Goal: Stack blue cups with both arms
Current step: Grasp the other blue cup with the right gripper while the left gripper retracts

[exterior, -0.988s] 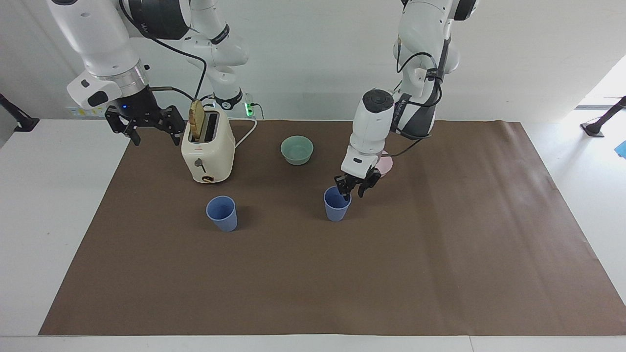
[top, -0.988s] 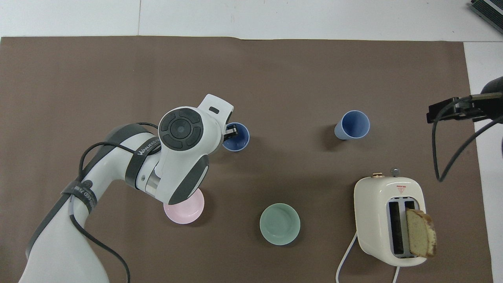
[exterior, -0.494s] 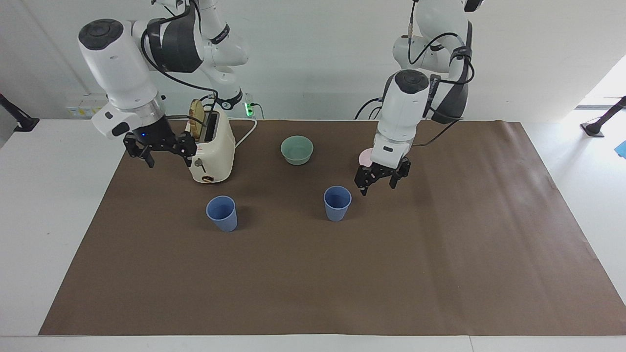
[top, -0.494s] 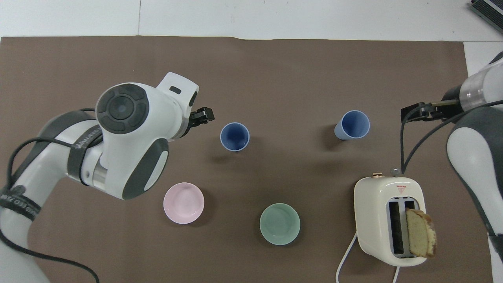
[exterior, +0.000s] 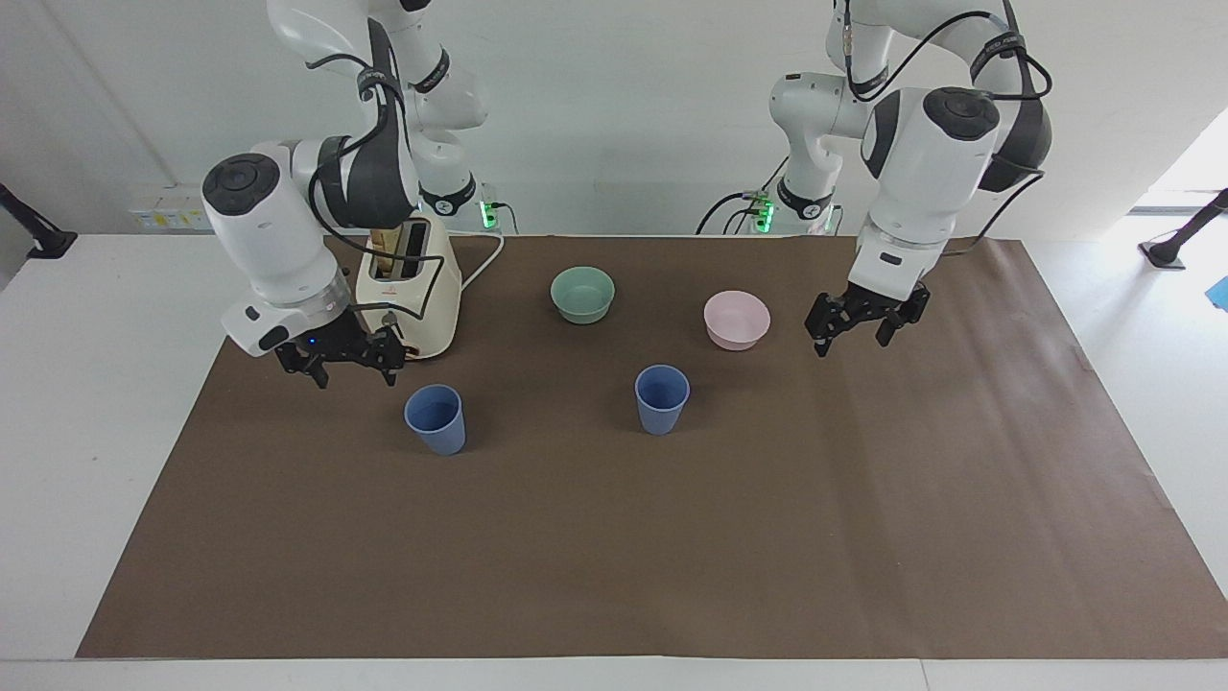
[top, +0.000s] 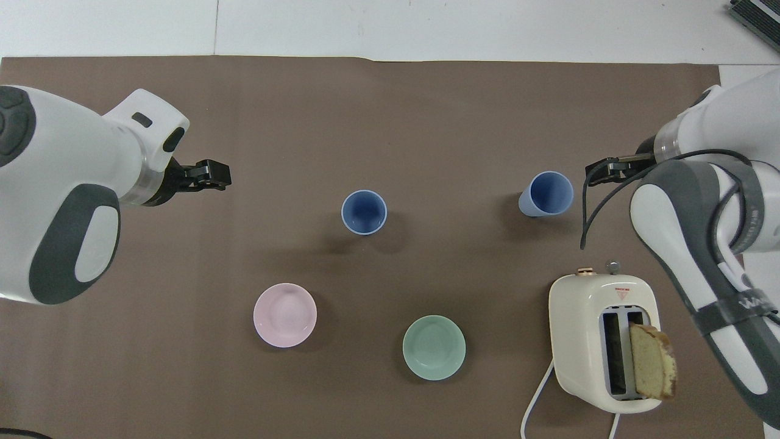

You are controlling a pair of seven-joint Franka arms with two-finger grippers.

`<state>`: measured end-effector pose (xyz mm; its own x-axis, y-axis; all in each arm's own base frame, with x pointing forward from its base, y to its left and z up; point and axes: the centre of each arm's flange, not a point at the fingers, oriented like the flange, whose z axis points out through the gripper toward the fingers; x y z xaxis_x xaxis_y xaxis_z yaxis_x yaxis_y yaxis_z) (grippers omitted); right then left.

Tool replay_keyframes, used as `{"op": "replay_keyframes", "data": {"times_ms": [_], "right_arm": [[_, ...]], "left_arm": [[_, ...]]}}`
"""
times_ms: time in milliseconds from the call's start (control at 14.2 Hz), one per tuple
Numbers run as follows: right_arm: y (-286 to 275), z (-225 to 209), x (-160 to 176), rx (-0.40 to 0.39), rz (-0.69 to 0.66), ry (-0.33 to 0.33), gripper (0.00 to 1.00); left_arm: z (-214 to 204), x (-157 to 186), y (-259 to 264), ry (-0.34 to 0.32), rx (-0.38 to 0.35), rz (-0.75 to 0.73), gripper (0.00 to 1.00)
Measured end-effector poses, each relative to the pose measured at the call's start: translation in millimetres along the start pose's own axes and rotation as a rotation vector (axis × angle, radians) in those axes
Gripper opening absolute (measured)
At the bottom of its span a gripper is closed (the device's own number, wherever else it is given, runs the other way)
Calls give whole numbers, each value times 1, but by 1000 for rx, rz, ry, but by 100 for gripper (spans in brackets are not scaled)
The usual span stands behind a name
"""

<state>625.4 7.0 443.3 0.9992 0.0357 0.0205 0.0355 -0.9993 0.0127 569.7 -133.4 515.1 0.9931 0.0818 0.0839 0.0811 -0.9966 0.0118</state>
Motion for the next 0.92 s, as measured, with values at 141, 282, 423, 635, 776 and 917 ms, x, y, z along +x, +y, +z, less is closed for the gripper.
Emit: {"op": "replay_keyframes", "data": {"times_ms": [141, 282, 423, 635, 776, 917], "right_arm": [[-5, 20, 3, 2, -8, -16, 100], [-11, 30, 3, 4, -17, -32, 100], [-15, 41, -1, 4, -25, -50, 100], [-22, 49, -3, 4, -36, -48, 100], [-24, 54, -3, 5, -39, -43, 100], [-25, 65, 0, 6, -41, -39, 100]], "left_arm": [[-1, 3, -31, -36, 7, 76, 100], [-9, 4, -62, -59, 4, 157, 100], [-29, 2, -86, -78, 3, 212, 100], [-81, -4, -92, -80, 1, 237, 100], [-116, -10, -92, -66, 1, 239, 100], [-133, -17, -93, -55, 0, 239, 100]]}}
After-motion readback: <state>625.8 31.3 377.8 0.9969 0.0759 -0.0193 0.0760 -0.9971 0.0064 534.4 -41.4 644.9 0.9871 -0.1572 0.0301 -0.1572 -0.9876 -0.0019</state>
